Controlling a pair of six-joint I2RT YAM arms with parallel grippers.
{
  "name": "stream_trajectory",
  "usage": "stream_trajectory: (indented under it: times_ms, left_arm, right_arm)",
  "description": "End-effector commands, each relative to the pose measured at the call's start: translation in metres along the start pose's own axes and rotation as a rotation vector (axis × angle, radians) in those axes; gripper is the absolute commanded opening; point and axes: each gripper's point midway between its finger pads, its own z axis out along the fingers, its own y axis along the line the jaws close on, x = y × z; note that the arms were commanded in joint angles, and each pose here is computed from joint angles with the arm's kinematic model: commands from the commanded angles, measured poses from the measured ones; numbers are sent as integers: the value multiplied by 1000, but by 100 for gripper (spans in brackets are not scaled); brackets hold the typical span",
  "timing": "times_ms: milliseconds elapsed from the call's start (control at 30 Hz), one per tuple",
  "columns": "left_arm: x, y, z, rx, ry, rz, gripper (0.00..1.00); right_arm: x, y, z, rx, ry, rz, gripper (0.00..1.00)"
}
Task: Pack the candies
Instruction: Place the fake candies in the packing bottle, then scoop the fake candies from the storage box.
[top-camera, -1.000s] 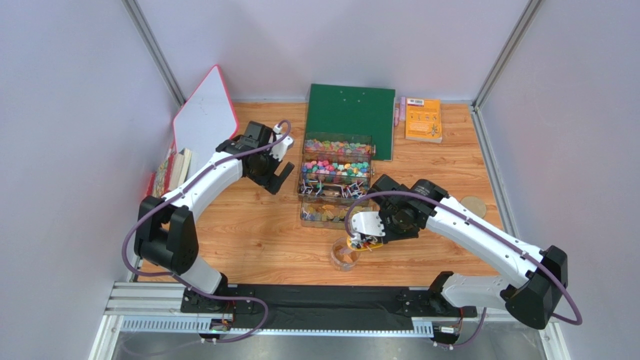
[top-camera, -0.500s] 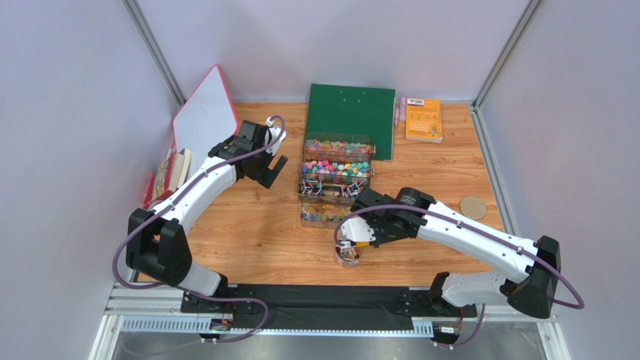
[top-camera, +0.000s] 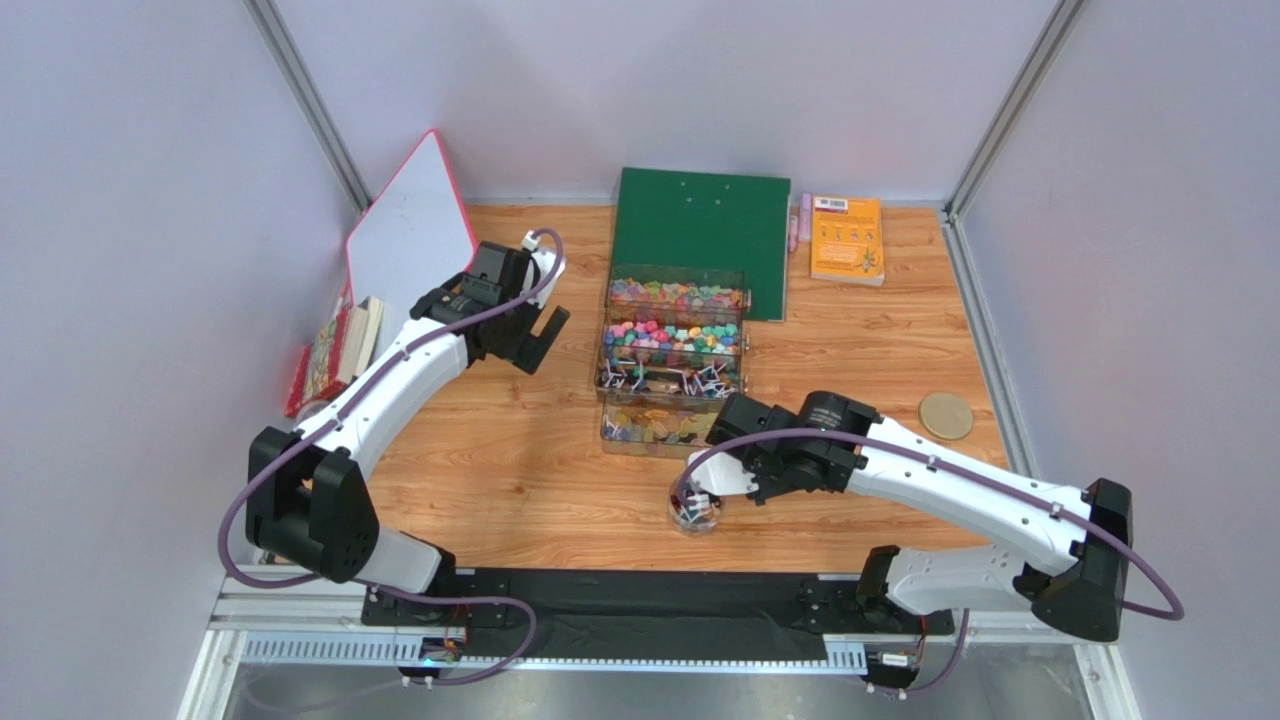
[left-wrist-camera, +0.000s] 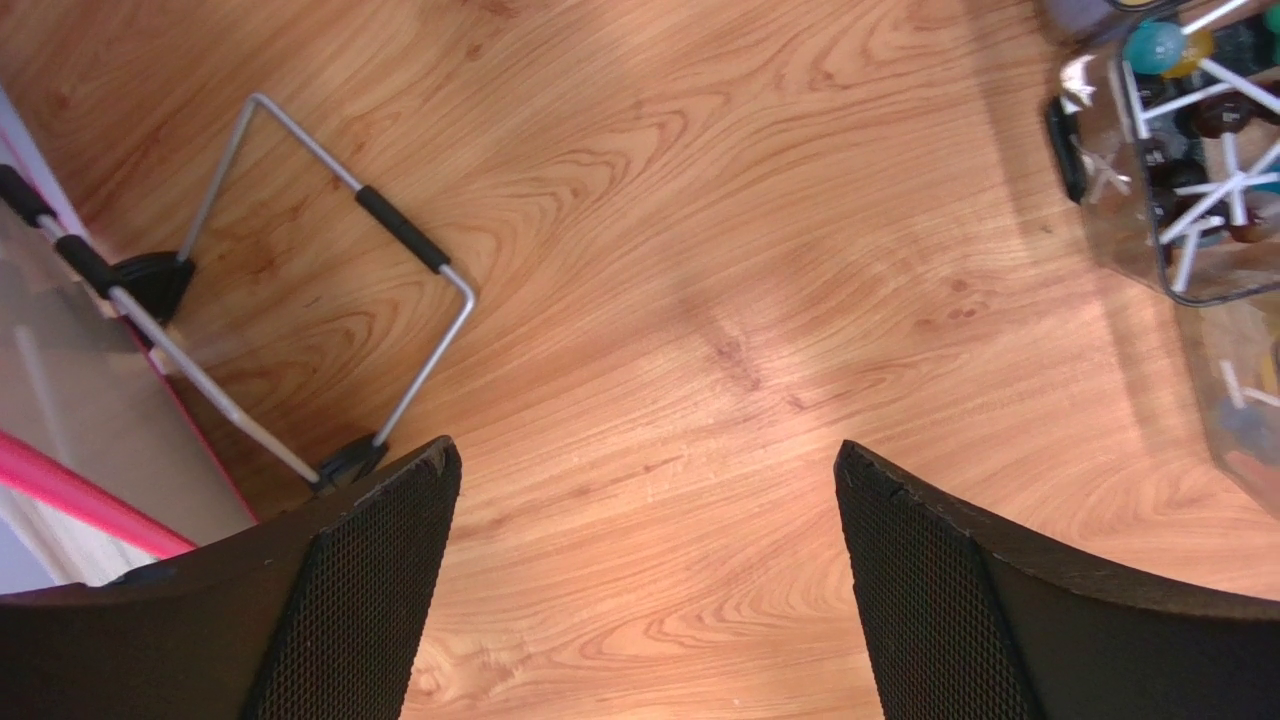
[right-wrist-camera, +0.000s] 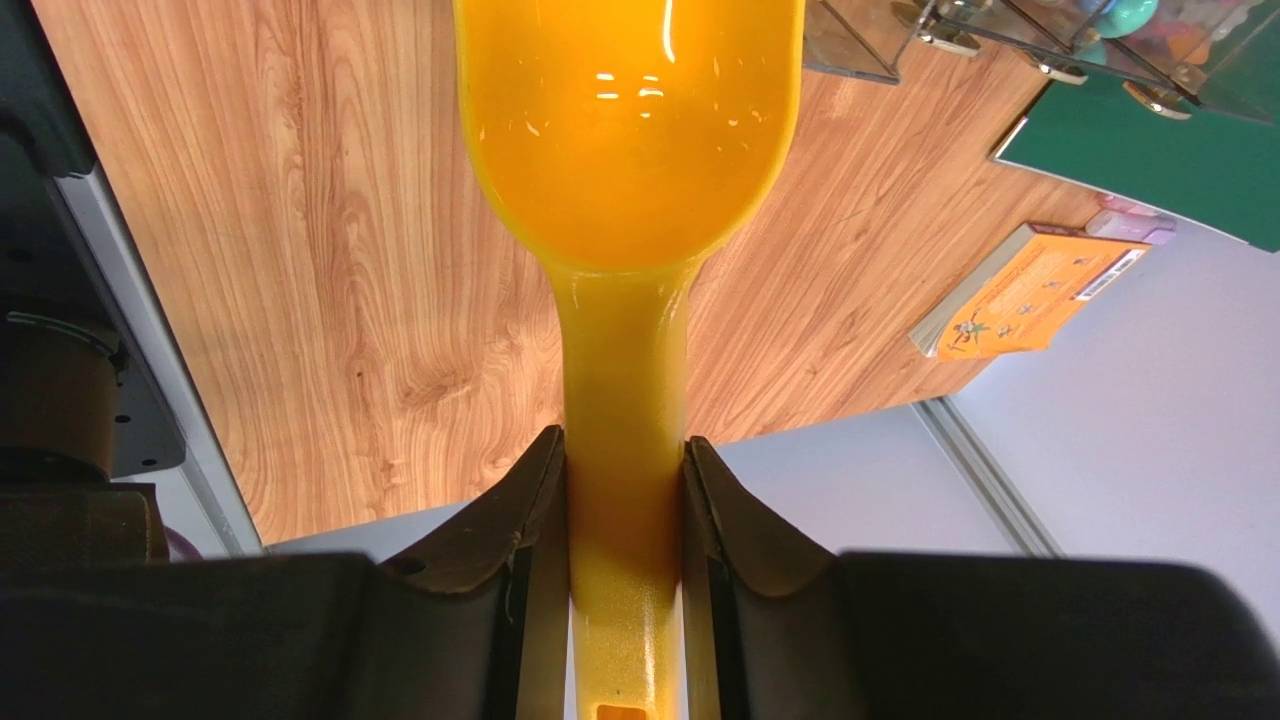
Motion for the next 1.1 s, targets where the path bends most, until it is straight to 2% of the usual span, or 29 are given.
stream_trajectory:
  times_ms: [0, 33, 67, 100, 133, 167, 200, 233, 267, 300, 467, 533, 700, 900, 1067]
  left_arm:
    - [-22, -21, -12, 133, -62, -41, 100]
    - [-26, -29, -12, 184, -67, -38, 100]
    - [-43, -34, -17, 231, -104, -38, 99]
    - [-47, -49, -14, 320, -102, -21, 91]
    - [-53, -53, -13, 352, -111, -17, 87]
    - [-67, -56, -15, 378, -143, -5, 81]
    - [-68, -65, -5, 428, -131, 27, 59]
    - [-79, -63, -2, 430, -147, 38, 46]
    - [-81, -64, 3, 435, -137, 42, 29]
    - [-77, -68, 19, 444, -96, 46, 0]
    - [-97, -75, 47, 475, -82, 23, 0]
    - [-98, -78, 62, 479, -68, 16, 0]
    - [-95, -84, 92, 470, -51, 4, 0]
    - [-91, -98, 113, 500, -56, -53, 0]
    - [-86, -116, 117, 587, -47, -88, 0]
  right_arm:
    - [44, 20, -38, -104, 52, 49, 0]
    - [29, 0, -47, -48, -55, 114, 0]
    - [25, -11, -47, -38, -80, 129, 0]
    - [29, -23, -46, -25, -88, 189, 0]
    - [25, -39, -47, -3, -113, 213, 0]
    - [32, -48, -34, -46, -59, 245, 0]
    - [37, -55, -27, -73, -27, 242, 0]
    - [39, -69, -27, -68, -25, 266, 0]
    - [48, -81, -11, -117, 14, 309, 0]
    - [52, -88, -6, -133, 29, 312, 0]
    - [76, -136, 4, -182, 124, 306, 0]
    - [81, -143, 17, -247, 178, 255, 0]
    - [95, -170, 32, -248, 261, 183, 0]
    - [100, -164, 46, -307, 315, 97, 0]
    - [108, -154, 48, -341, 368, 43, 0]
